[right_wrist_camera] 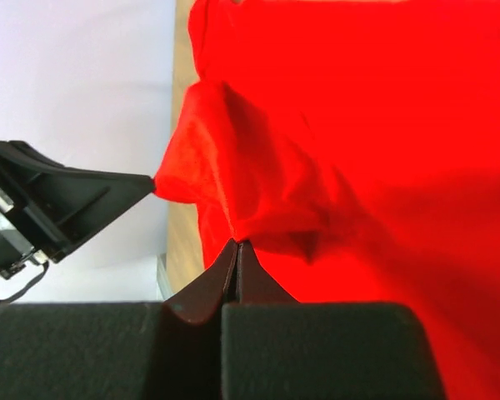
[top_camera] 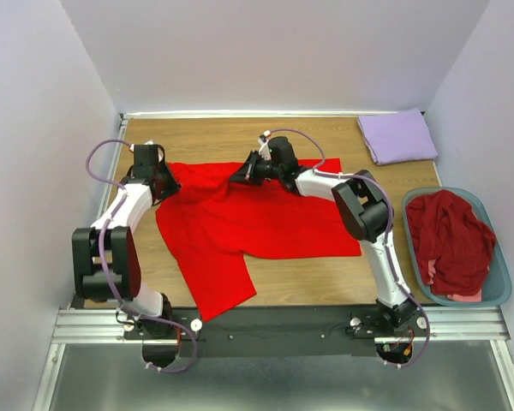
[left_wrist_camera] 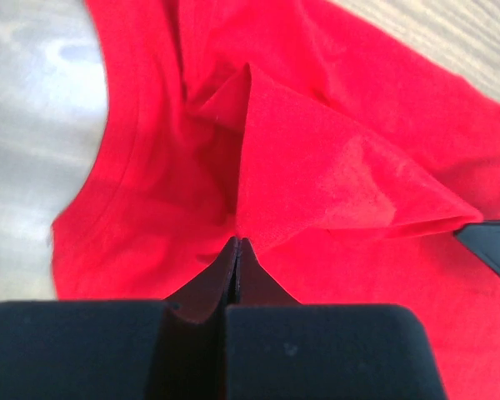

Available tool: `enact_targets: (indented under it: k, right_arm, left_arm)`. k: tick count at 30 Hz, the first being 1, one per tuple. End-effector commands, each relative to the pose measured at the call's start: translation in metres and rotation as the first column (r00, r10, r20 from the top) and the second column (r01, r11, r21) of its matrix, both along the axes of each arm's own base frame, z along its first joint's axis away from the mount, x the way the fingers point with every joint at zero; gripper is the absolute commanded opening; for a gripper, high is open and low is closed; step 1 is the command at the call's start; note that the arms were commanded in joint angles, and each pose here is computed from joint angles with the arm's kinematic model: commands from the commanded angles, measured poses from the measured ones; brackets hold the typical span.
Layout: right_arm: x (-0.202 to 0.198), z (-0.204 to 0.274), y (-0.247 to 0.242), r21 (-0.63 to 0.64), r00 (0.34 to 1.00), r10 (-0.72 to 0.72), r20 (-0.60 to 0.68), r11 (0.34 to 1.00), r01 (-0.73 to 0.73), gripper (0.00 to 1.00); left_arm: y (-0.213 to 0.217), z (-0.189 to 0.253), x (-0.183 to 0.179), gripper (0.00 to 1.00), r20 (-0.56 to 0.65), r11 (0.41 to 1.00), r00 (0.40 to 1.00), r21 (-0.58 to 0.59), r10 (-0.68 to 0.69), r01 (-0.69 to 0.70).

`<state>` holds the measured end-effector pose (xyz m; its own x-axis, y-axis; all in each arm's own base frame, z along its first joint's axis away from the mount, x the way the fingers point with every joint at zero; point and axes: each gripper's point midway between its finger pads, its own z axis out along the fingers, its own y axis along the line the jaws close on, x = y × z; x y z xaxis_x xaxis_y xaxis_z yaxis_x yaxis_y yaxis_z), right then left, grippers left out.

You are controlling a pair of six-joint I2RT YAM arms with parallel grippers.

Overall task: Fold and stack the t-shirts
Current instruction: Fold the tshirt

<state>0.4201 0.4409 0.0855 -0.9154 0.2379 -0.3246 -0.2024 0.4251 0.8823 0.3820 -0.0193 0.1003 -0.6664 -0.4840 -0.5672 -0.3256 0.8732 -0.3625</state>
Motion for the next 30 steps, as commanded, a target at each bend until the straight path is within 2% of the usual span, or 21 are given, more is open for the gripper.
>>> enact_targets:
  k: [1,3,7,8,11,18,30]
  right_arm:
    - [0.005,-0.031,0.000,-0.075,1.000,0.009,-0.018,0.997,-0.010,0.01]
    - [0.010,-0.039,-0.003,-0.105,1.000,-0.006,-0.006,0.994,0.005,0.04]
    - [0.010,-0.040,-0.007,-0.134,1.000,-0.013,0.017,0.991,0.015,0.20]
    - [0.007,-0.045,-0.011,-0.150,1.000,-0.014,0.022,0.989,0.017,0.27]
    - [0.004,-0.040,-0.018,-0.168,0.999,-0.028,0.040,0.985,0.035,0.33]
    - [-0.023,-0.047,-0.005,-0.184,1.000,0.011,0.019,0.983,-0.007,0.36]
    - [-0.015,-0.058,0.016,-0.216,0.994,-0.099,0.036,0.971,0.105,0.39]
  left_arm:
    - [-0.004,0.009,0.034,0.01,0.078,0.999,0.996,-0.004,-0.031,0.032]
    - [-0.004,0.002,0.049,0.01,0.079,0.999,0.996,-0.002,-0.037,0.038]
    - [-0.007,-0.012,0.066,0.01,0.063,0.998,0.996,-0.001,-0.060,0.060]
    - [-0.008,-0.019,0.067,0.01,0.049,0.998,0.996,-0.005,-0.069,0.069]
    - [-0.010,-0.024,0.070,0.01,0.048,0.997,0.996,-0.009,-0.078,0.079]
    - [-0.010,-0.033,0.069,0.01,0.033,0.997,0.996,-0.008,-0.080,0.080]
    - [-0.010,-0.029,0.070,0.01,0.039,0.997,0.996,-0.004,-0.078,0.079]
